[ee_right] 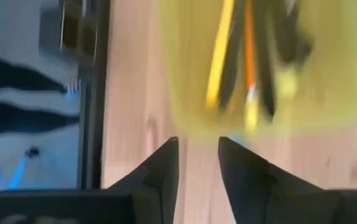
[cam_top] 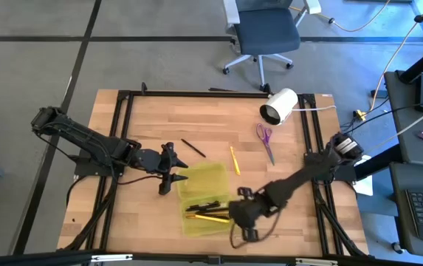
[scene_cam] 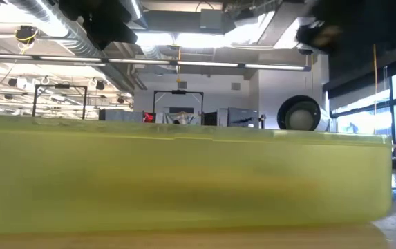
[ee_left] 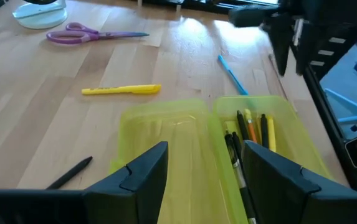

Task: Pick & place school supplies into a supply box
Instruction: Put the pink pencil into the yellow supplies box

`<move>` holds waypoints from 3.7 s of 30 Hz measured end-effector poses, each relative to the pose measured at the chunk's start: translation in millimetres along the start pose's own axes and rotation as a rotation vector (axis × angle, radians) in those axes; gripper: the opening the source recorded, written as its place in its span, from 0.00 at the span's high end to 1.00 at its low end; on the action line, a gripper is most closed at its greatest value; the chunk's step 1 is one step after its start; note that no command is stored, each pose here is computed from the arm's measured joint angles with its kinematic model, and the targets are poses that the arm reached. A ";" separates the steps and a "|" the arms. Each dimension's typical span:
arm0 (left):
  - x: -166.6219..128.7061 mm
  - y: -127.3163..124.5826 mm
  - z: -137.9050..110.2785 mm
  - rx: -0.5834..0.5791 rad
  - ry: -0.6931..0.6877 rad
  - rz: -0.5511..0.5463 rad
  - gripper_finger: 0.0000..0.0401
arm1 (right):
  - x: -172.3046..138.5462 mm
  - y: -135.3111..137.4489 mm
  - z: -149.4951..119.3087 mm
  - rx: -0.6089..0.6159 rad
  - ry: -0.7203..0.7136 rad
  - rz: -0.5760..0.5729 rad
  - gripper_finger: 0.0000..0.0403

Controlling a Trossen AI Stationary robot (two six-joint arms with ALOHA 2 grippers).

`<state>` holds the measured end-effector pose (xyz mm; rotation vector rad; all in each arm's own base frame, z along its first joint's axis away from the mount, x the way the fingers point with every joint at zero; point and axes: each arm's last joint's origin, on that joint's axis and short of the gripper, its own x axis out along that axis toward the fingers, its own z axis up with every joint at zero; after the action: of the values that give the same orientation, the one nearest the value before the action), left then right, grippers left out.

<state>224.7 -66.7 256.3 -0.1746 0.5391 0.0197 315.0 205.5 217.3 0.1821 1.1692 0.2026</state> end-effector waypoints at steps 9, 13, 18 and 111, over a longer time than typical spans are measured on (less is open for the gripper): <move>0.0 0.4 0.2 0.024 -0.006 0.017 0.51 | -2.0 58.3 -58.5 -0.096 0.137 0.008 0.71; 0.0 0.8 0.3 0.037 -0.010 0.030 0.51 | -5.7 76.7 -80.7 -0.116 0.153 -0.008 0.71; 0.0 0.8 0.3 0.036 -0.010 0.030 0.51 | -10.5 90.6 -104.2 -0.053 0.106 -0.106 0.71; -0.2 -0.4 5.3 -0.006 -0.065 0.028 0.51 | 80.5 29.0 -218.0 -0.263 -0.449 -0.149 0.80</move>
<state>227.2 -66.2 260.9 -0.1713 0.4772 0.0543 142.0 261.7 69.9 -0.0895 0.6967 0.1706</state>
